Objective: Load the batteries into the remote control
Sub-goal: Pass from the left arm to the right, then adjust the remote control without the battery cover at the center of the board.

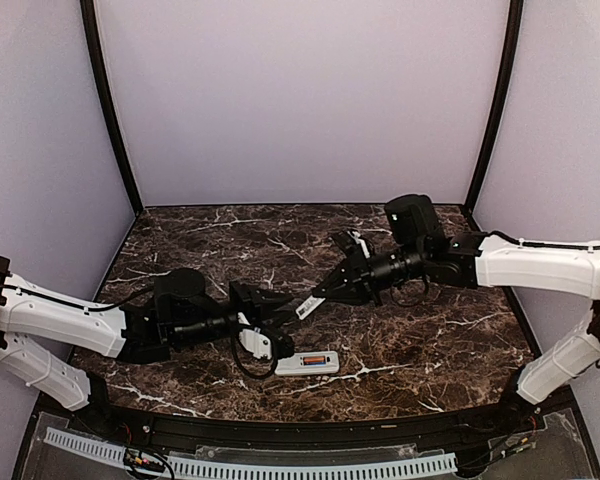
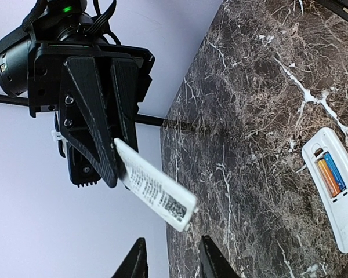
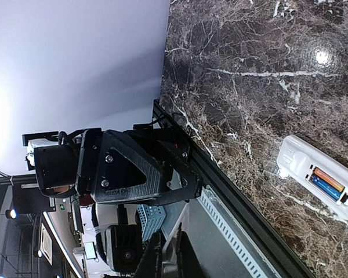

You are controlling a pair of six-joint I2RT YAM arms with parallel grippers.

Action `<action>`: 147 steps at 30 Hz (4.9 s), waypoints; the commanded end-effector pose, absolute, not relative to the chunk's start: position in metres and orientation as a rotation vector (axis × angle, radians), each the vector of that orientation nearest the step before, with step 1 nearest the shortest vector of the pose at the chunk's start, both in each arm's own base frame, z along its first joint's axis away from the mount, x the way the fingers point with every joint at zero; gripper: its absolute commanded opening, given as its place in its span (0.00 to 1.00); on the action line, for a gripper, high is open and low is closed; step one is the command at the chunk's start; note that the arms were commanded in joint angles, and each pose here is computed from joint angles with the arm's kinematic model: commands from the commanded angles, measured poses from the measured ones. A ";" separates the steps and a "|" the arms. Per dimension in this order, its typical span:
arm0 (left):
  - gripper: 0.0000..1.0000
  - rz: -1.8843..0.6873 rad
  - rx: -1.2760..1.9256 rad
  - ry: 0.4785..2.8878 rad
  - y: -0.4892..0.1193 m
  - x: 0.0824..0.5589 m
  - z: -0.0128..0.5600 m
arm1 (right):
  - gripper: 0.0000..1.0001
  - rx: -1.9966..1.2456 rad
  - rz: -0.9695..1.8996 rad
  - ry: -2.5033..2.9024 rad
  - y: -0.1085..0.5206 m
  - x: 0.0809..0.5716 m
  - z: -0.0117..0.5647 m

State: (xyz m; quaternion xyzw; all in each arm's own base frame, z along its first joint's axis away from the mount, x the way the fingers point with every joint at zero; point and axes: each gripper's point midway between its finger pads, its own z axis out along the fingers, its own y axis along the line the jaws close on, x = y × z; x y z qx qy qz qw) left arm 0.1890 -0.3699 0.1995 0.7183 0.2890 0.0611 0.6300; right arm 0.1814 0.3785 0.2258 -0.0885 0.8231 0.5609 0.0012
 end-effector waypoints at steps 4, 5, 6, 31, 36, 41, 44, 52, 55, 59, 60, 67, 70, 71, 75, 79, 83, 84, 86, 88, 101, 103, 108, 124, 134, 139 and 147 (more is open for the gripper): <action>0.47 0.025 1.654 0.873 -0.362 0.189 0.182 | 0.00 -0.204 1.646 2.568 0.364 0.192 0.217; 0.52 0.000 1.648 0.918 -0.363 0.191 0.184 | 0.00 -0.187 1.622 2.565 0.361 0.194 0.215; 0.54 -0.069 1.674 1.046 -0.358 0.189 0.168 | 0.00 -0.167 1.597 2.554 0.358 0.196 0.213; 0.95 -0.520 1.919 1.917 -0.343 0.167 0.032 | 0.00 0.050 1.472 2.472 0.323 0.201 0.112; 0.92 -0.516 1.931 1.929 -0.346 0.164 0.026 | 0.00 0.019 1.459 2.483 0.320 0.196 0.107; 0.79 -0.471 1.942 1.928 -0.350 0.160 0.015 | 0.00 0.019 1.441 2.485 0.312 0.193 0.105; 0.66 -0.502 1.932 1.923 -0.355 0.156 0.015 | 0.00 0.030 1.401 2.497 0.303 0.192 0.103; 0.39 -0.583 1.861 1.916 -0.371 0.154 0.021 | 0.00 0.073 1.313 2.509 0.274 0.191 0.104; 0.35 -0.585 1.843 1.896 -0.380 0.158 0.023 | 0.00 0.084 1.279 2.506 0.263 0.191 0.106; 0.31 -0.588 1.844 1.910 -0.392 0.161 0.015 | 0.00 0.116 1.259 2.512 0.250 0.189 0.102; 0.31 -0.594 1.840 1.900 -0.398 0.163 0.018 | 0.00 0.125 1.261 2.511 0.249 0.189 0.101; 0.37 -0.576 1.872 1.862 -0.420 0.168 0.015 | 0.00 0.120 1.353 2.477 0.253 0.185 0.100; 0.55 -0.569 1.881 1.863 -0.419 0.167 0.013 | 0.00 0.122 1.371 2.476 0.256 0.185 0.098; 0.57 -0.561 1.892 1.871 -0.415 0.166 0.011 | 0.00 0.121 1.386 2.471 0.258 0.185 0.098; 0.61 -0.526 1.923 1.888 -0.398 0.160 0.004 | 0.00 0.124 1.445 2.462 0.267 0.180 0.097; 0.63 -0.571 1.920 1.901 -0.392 0.151 0.004 | 0.00 0.127 1.431 2.471 0.277 0.174 0.091; 0.65 -0.621 1.897 1.904 -0.395 0.147 0.005 | 0.00 0.145 1.444 2.469 0.283 0.172 0.086; 0.65 -0.618 1.895 1.901 -0.396 0.148 0.004 | 0.00 0.151 1.446 2.468 0.285 0.172 0.084; 0.65 -0.615 1.892 1.899 -0.397 0.149 0.004 | 0.00 0.164 1.455 2.476 0.288 0.171 0.081; 0.63 -0.622 1.899 1.898 -0.396 0.148 0.003 | 0.00 0.180 1.464 2.482 0.291 0.171 0.077; 0.54 -0.640 1.924 1.897 -0.398 0.142 -0.001 | 0.00 0.216 1.442 2.497 0.290 0.165 0.063; 0.53 -0.637 1.924 1.899 -0.398 0.142 -0.001 | 0.00 0.183 1.434 2.519 0.291 0.162 0.060; 0.51 -0.630 1.923 1.903 -0.398 0.143 -0.001 | 0.00 0.075 1.416 2.542 0.288 0.159 0.059; 0.65 -0.629 1.929 1.903 -0.400 0.141 0.002 | 0.00 -0.036 1.393 2.523 0.287 0.173 0.069; 0.67 -0.503 1.924 1.859 -0.408 0.140 -0.005 | 0.00 -0.043 1.412 2.541 0.290 0.171 0.060; 0.65 -0.490 1.920 1.871 -0.408 0.142 -0.007 | 0.00 -0.065 1.443 2.538 0.295 0.171 0.059; 0.69 -0.430 1.872 1.893 -0.407 0.153 -0.006 | 0.00 -0.072 1.427 2.557 0.290 0.167 0.058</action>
